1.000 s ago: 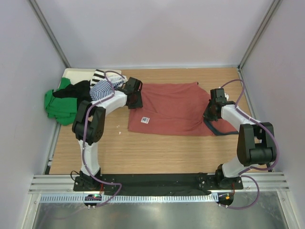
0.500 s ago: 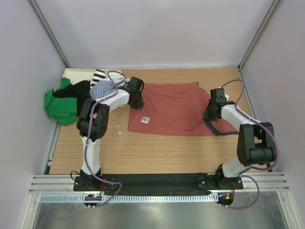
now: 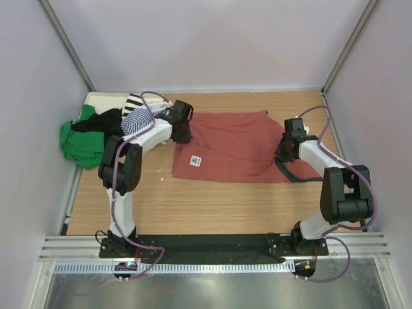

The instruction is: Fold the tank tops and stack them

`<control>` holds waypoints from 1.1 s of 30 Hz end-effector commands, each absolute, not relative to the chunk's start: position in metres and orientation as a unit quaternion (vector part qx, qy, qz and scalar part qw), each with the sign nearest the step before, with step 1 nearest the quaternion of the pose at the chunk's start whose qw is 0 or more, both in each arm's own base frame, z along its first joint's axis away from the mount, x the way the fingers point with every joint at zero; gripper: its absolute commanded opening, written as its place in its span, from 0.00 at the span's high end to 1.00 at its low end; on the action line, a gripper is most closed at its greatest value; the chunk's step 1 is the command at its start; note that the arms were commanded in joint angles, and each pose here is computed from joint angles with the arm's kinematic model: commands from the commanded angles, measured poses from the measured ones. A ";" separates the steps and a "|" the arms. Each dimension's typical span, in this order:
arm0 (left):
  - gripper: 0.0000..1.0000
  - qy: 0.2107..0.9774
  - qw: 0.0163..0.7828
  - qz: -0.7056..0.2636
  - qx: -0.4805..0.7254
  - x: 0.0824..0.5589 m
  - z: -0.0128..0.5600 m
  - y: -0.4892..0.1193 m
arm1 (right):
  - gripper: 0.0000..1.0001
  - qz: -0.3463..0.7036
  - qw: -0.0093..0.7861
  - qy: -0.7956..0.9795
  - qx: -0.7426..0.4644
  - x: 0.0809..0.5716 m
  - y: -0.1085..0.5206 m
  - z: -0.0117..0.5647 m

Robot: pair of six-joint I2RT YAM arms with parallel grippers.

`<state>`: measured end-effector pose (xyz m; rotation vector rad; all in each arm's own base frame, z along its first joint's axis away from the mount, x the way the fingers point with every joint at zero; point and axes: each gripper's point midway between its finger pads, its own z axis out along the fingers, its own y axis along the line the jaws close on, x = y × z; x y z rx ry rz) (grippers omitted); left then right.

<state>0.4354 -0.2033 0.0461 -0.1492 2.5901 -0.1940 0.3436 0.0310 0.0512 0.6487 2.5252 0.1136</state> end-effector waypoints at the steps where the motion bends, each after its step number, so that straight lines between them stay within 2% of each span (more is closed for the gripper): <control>1: 0.84 0.946 0.313 -0.071 -0.055 0.440 0.094 -0.197 | 0.98 0.053 0.303 0.922 0.237 0.364 0.032 0.078; 3: 0.82 0.948 0.305 -0.071 -0.052 0.437 0.090 -0.198 | 0.99 0.053 0.302 0.922 0.238 0.364 0.032 0.078; 5: 0.99 0.953 0.292 -0.070 -0.050 0.434 0.081 -0.199 | 0.98 0.054 0.300 0.922 0.238 0.363 0.032 0.077; 6: 1.00 0.953 0.291 -0.071 -0.052 0.433 0.081 -0.199 | 0.99 0.055 0.299 0.923 0.237 0.363 0.032 0.077; 15: 1.00 0.946 0.316 -0.052 -0.060 0.430 0.098 -0.190 | 0.98 0.053 0.304 0.920 0.240 0.368 0.031 0.081; 25: 1.00 0.928 0.352 -0.042 -0.117 0.441 0.129 -0.158 | 0.99 0.093 0.360 0.902 0.222 0.419 0.040 0.134; 33: 1.00 0.926 0.351 -0.044 -0.132 0.444 0.119 -0.147 | 0.99 0.085 0.335 0.912 0.219 0.423 0.041 0.110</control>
